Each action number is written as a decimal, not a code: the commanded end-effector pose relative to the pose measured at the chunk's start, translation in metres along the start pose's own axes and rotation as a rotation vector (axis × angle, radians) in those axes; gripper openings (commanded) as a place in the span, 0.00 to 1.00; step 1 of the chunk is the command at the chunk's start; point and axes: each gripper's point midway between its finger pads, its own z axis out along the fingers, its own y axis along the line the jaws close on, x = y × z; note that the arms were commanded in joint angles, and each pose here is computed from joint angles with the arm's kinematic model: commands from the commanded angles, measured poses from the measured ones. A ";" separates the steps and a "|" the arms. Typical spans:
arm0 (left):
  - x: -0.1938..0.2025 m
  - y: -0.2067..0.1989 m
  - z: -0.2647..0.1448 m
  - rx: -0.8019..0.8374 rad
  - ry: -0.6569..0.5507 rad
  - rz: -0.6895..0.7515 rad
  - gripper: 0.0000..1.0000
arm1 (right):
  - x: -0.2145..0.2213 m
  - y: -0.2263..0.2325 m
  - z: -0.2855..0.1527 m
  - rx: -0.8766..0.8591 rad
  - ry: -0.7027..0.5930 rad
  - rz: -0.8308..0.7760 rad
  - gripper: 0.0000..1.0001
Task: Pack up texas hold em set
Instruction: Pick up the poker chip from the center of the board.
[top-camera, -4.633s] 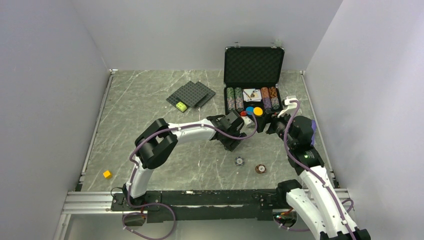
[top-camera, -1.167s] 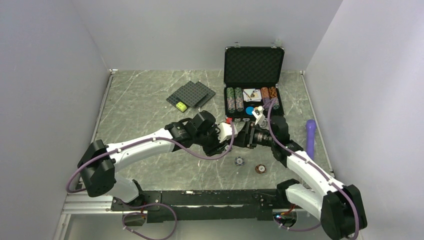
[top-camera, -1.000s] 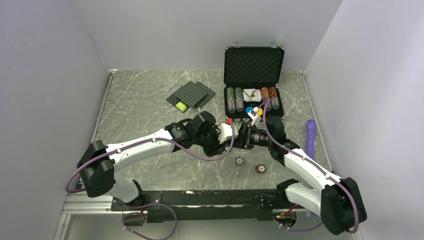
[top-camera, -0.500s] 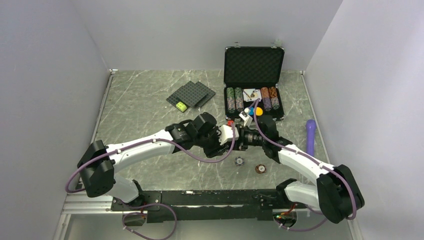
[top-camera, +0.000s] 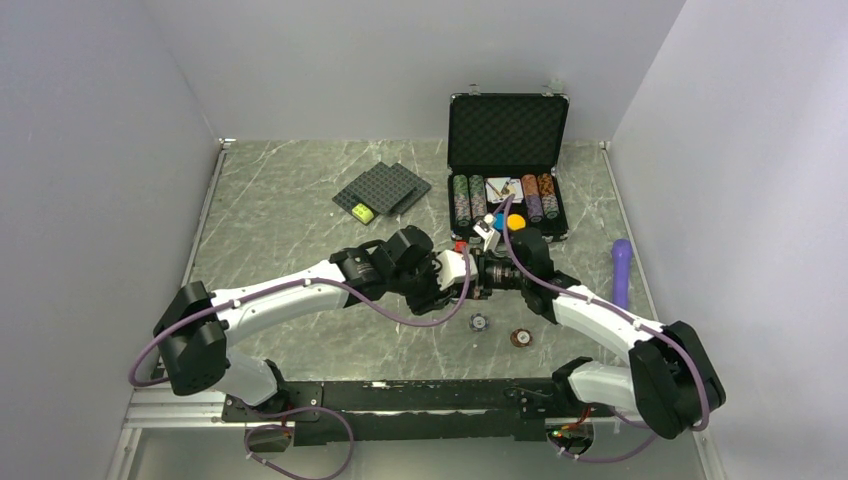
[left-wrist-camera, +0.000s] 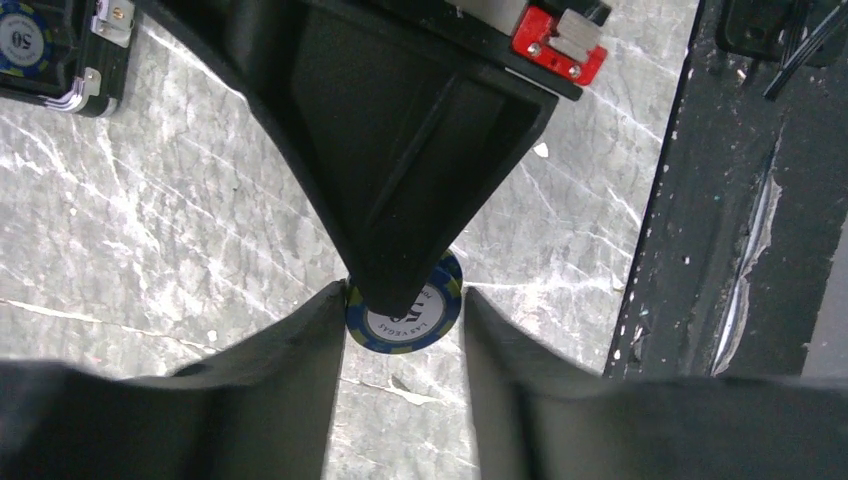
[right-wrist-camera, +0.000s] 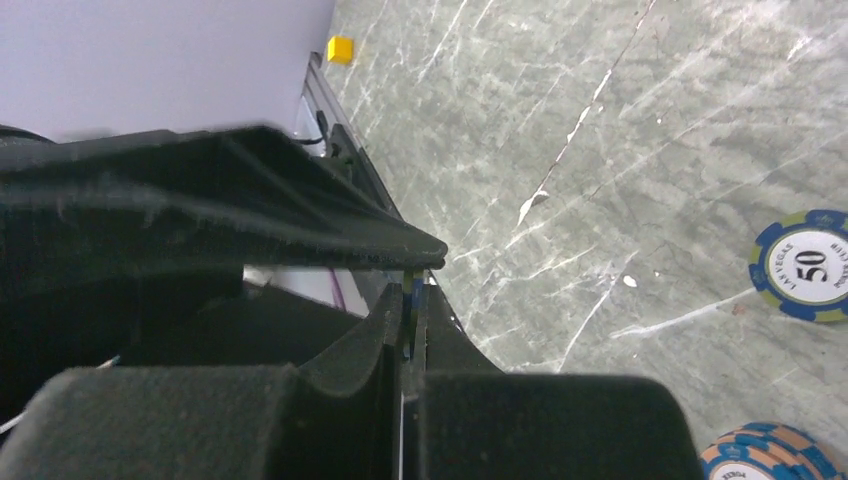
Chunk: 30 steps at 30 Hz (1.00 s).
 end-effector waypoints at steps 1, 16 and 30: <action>-0.029 0.001 -0.017 -0.022 -0.093 0.010 0.63 | -0.029 0.022 -0.005 -0.009 -0.072 -0.201 0.00; -0.057 0.073 -0.101 -0.160 -0.339 -0.221 0.99 | -0.166 -0.034 -0.054 0.434 -0.208 -0.761 0.00; -0.048 0.109 -0.123 -0.251 -0.381 -0.369 0.99 | -0.198 -0.124 -0.007 0.580 0.178 -1.137 0.00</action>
